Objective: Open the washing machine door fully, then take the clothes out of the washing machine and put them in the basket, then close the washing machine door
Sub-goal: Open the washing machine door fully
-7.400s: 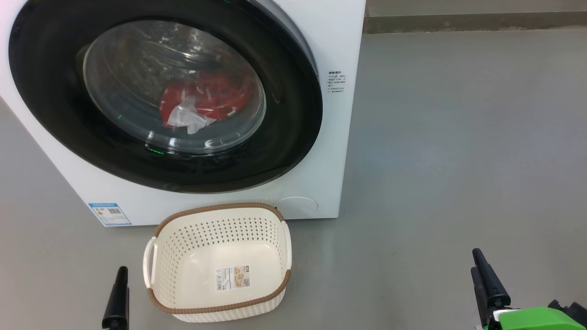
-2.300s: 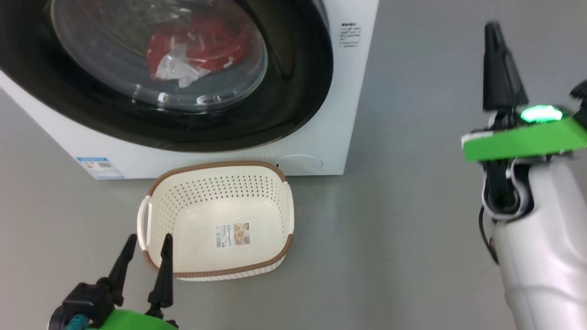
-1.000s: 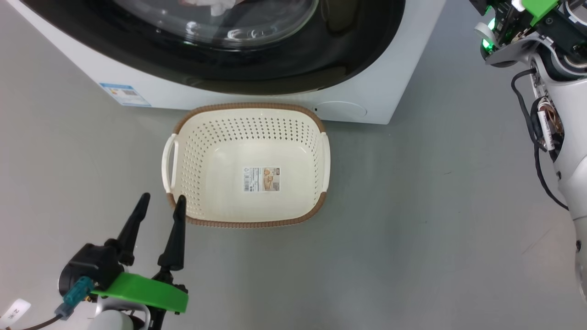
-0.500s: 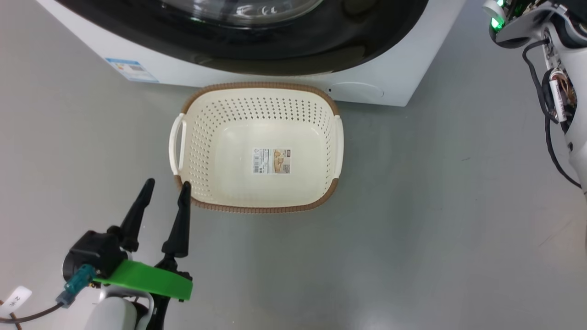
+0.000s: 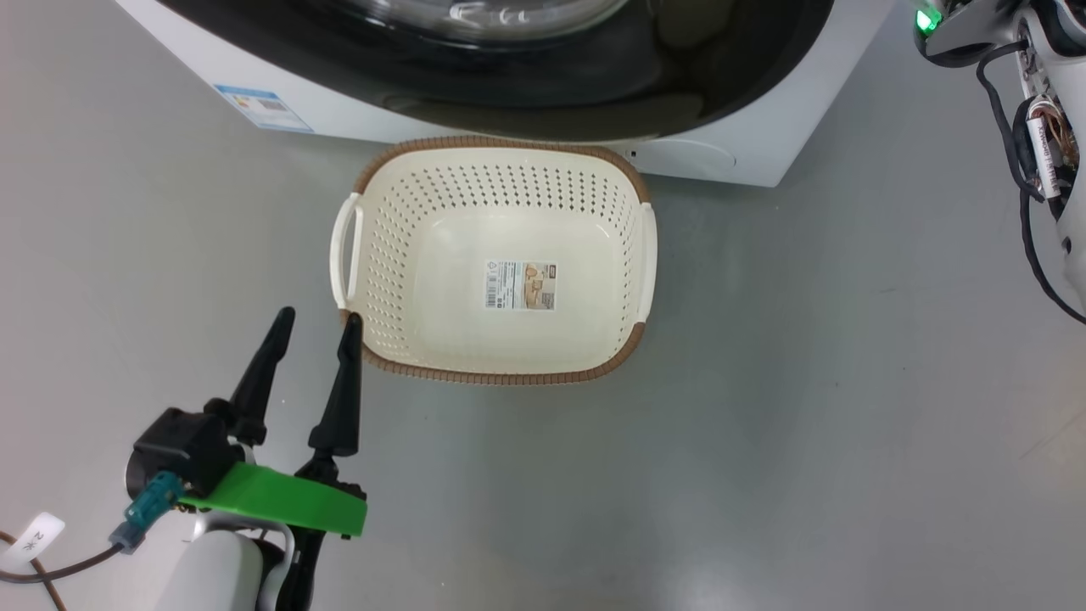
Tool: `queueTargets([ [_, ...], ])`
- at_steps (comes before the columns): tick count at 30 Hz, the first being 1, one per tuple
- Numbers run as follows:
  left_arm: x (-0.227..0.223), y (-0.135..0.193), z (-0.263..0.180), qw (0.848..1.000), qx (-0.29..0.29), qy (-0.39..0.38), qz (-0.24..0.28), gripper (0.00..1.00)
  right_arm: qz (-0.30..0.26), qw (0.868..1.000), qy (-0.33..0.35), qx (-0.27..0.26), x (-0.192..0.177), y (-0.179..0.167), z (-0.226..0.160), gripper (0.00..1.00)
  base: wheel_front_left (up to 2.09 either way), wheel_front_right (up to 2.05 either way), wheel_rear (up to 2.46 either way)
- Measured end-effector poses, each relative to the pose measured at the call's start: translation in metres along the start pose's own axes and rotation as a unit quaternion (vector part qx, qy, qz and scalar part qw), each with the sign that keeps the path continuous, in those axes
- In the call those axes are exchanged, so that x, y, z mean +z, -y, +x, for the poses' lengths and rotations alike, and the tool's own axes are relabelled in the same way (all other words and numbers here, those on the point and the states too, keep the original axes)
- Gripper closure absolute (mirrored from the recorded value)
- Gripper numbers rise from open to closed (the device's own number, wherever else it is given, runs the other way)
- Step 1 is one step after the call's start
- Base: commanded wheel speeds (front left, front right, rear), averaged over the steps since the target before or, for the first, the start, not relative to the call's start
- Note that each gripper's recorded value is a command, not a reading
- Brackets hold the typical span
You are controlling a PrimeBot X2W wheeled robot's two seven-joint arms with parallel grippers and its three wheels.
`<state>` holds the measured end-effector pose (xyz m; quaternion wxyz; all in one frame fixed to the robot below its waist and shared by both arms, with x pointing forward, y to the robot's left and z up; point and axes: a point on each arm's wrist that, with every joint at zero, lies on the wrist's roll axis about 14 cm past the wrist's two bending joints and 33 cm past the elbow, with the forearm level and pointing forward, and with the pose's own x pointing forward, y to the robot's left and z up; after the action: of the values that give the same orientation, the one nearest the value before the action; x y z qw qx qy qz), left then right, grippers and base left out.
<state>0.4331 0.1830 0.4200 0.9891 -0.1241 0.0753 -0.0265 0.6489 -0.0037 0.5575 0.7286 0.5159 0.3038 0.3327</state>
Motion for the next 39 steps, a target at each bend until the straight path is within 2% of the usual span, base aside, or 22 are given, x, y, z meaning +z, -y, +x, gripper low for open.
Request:
queueTargets([
  [10,0.018,0.006,-0.010,1.000,-0.005,0.022,0.001,0.00,-0.022,0.998,-0.063,0.003,-0.042,-0.014,-0.013,1.00,0.00,0.00,0.00],
  [19,0.021,0.007,-0.038,1.000,0.002,0.026,0.001,0.00,-0.040,0.992,-0.119,0.006,-0.089,-0.025,-0.031,1.00,0.00,0.00,0.00],
  [31,0.031,0.003,-0.078,0.999,0.023,0.046,-0.002,0.00,-0.055,0.982,-0.177,0.043,-0.154,-0.055,-0.053,1.00,0.00,0.00,0.00],
  [39,0.037,-0.006,-0.102,0.997,0.047,0.062,-0.008,0.00,-0.057,0.969,-0.233,0.065,-0.206,-0.068,-0.057,1.00,0.00,0.00,0.00],
])
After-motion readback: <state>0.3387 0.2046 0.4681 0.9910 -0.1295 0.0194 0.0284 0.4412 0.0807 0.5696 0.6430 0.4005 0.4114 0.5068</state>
